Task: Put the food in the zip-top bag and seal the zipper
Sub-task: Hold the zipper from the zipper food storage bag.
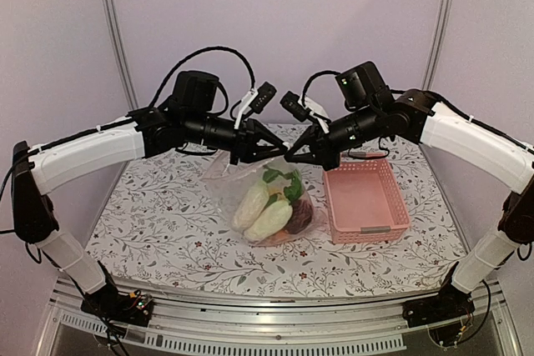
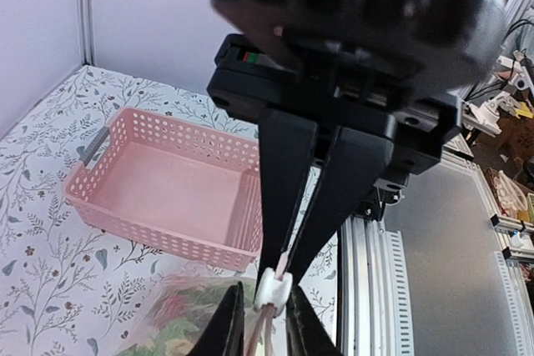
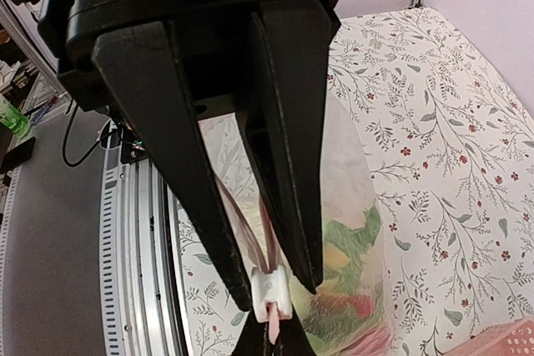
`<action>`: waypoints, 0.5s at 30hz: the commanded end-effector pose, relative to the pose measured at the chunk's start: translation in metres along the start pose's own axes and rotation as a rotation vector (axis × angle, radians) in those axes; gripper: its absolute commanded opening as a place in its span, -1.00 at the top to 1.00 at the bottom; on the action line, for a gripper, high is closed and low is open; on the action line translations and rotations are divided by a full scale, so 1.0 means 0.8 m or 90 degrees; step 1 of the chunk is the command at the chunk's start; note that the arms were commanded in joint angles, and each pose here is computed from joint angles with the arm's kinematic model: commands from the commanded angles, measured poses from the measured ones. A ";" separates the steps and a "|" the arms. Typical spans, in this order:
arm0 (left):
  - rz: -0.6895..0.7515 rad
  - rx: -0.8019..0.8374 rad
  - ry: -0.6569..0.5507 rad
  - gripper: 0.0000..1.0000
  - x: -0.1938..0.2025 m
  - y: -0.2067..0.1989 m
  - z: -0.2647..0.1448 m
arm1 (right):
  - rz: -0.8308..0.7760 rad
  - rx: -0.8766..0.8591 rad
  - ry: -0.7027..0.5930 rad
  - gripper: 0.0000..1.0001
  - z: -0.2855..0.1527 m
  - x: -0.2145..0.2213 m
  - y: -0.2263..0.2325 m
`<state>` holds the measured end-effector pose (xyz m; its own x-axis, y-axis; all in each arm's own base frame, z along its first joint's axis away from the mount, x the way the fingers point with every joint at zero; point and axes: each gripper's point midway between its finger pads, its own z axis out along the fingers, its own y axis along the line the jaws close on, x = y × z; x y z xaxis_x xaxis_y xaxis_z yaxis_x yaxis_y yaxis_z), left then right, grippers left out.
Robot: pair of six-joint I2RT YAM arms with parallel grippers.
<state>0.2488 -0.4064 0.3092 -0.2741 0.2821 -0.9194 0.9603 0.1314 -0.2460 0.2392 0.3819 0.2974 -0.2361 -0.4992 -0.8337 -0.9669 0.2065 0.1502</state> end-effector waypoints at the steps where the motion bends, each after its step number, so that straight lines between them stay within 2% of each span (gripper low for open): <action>1: -0.004 0.022 -0.011 0.66 -0.006 -0.005 0.005 | -0.029 -0.007 -0.035 1.00 -0.011 -0.025 0.011; 9: -0.026 0.054 -0.024 0.82 -0.010 -0.011 0.007 | -0.024 -0.005 -0.031 1.00 -0.007 -0.024 0.008; 11: -0.028 0.049 -0.023 0.90 -0.010 -0.009 0.006 | -0.023 -0.003 -0.029 1.00 -0.007 -0.023 0.007; 15: -0.030 0.029 -0.021 0.93 -0.007 -0.001 0.000 | -0.021 0.022 -0.033 1.00 -0.011 -0.024 0.000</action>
<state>0.2442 -0.4101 0.3134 -0.3212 0.2595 -0.9107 0.9470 0.0923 -0.3077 0.2397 0.3818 0.2979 -0.2357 -0.4991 -0.8338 -0.9666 0.2093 0.1480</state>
